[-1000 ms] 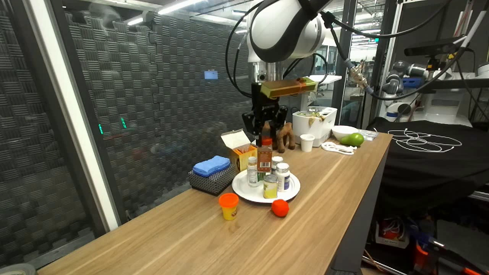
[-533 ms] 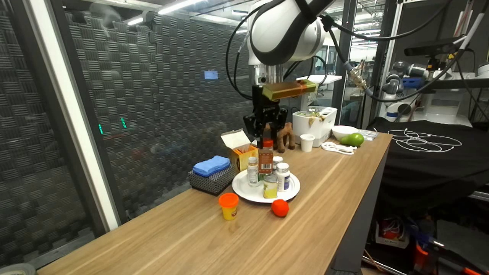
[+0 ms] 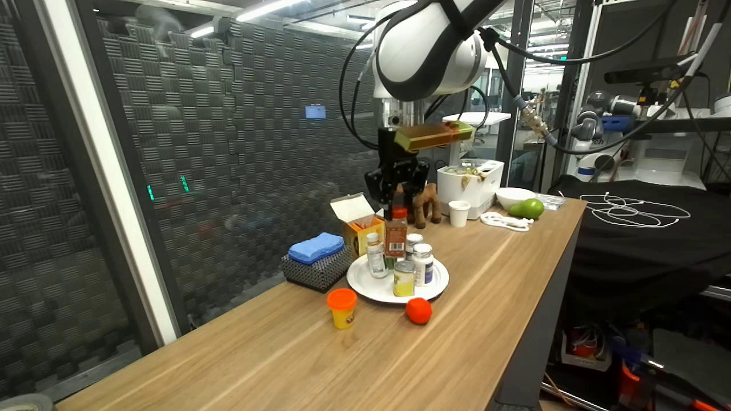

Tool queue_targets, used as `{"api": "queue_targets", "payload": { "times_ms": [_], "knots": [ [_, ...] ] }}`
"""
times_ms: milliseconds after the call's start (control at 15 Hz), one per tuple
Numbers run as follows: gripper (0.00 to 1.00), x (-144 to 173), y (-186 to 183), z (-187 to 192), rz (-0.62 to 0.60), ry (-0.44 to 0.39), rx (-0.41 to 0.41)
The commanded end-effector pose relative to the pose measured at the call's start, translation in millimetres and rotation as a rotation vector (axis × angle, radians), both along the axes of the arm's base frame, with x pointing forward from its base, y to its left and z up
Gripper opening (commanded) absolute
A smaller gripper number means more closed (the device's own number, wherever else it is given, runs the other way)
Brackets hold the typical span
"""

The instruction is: Put the bottles and the red plushy on the table onto the plate

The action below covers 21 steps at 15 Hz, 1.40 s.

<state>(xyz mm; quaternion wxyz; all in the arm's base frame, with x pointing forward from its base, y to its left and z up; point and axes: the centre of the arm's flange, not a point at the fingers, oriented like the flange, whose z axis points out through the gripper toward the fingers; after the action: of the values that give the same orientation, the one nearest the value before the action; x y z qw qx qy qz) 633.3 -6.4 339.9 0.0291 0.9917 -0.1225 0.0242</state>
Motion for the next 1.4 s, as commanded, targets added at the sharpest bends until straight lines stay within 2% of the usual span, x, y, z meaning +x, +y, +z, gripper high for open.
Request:
{"api": "queue_targets", "payload": {
  "times_ms": [0,933,1333],
  "knots": [
    [0.24,10,-3,10,0.018,-0.040,0.024],
    [0.24,-1,-15,-12,0.011,-0.002,0.093],
    [0.24,1,-17,-23,0.020,-0.005,0.086]
  ]
}}
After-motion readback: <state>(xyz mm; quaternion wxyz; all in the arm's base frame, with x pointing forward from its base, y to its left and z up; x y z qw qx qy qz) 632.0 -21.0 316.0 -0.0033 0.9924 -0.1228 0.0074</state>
